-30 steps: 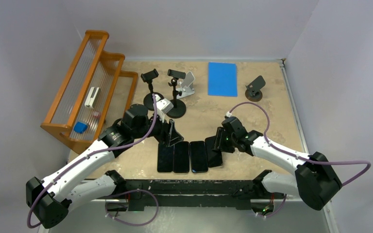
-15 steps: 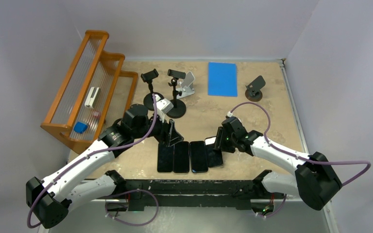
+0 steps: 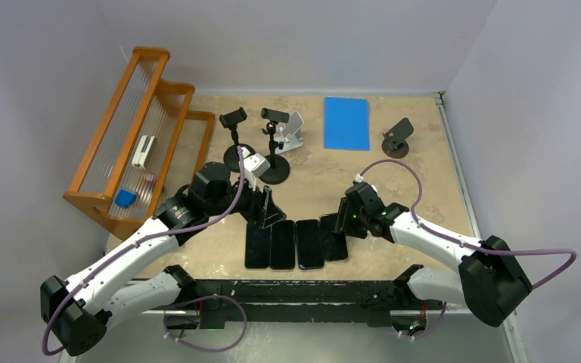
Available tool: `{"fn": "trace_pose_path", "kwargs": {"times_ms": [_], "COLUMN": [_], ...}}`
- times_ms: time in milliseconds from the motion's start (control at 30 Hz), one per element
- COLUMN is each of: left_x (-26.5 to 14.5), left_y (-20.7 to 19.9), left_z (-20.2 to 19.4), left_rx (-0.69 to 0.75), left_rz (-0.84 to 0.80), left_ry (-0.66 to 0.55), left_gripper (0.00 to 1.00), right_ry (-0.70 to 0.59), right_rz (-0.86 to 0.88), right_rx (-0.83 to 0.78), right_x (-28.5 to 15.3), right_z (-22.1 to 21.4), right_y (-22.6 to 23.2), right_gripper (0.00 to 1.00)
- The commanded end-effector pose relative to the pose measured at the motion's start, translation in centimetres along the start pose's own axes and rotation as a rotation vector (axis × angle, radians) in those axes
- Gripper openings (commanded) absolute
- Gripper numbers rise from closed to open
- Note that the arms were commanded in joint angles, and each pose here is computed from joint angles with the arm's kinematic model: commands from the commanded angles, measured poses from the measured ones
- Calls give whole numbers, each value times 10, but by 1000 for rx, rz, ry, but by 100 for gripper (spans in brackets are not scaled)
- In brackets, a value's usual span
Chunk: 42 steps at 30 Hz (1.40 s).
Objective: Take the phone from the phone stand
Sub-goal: Place the phone at the center of the board.
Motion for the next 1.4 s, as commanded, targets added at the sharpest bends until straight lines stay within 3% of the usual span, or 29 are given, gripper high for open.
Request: {"fn": "trace_pose_path", "kwargs": {"times_ms": [0, 467, 600, 733, 933, 1367], "left_x": [-2, 0, 1, 3, 7, 11], "left_y": [-5, -3, -1, 1, 6, 12], "left_z": [4, 3, 2, 2, 0, -2], "left_rx": [9, 7, 7, 5, -2, -12], "left_rz": [-26, -21, -15, -7, 10, 35], "left_ry": [-15, -9, -5, 0, 9, 21], "left_gripper": [66, 66, 66, 66, 66, 65], "right_ry": [-11, -46, -185, -137, -16, 103], "right_rz": [-23, -33, 88, 330, 503, 386], "right_rx": [20, 81, 30, -88, -102, -128], "right_x": [0, -9, -28, -44, -39, -31], "right_z": [4, 9, 37, 27, -14, -48], "right_y": [0, -1, 20, 58, 72, 58], "right_gripper": [50, 50, 49, 49, 48, 49]}}
Point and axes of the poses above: each gripper's point midway between its finger pads, its own x axis out along the fingers, its own y axis along the line the jaws close on, z = x × y, the point moved 1 cm from there along -x, back along the fingers, and after that the axes turned 10 degrees about -x, right-handed, at the moved point
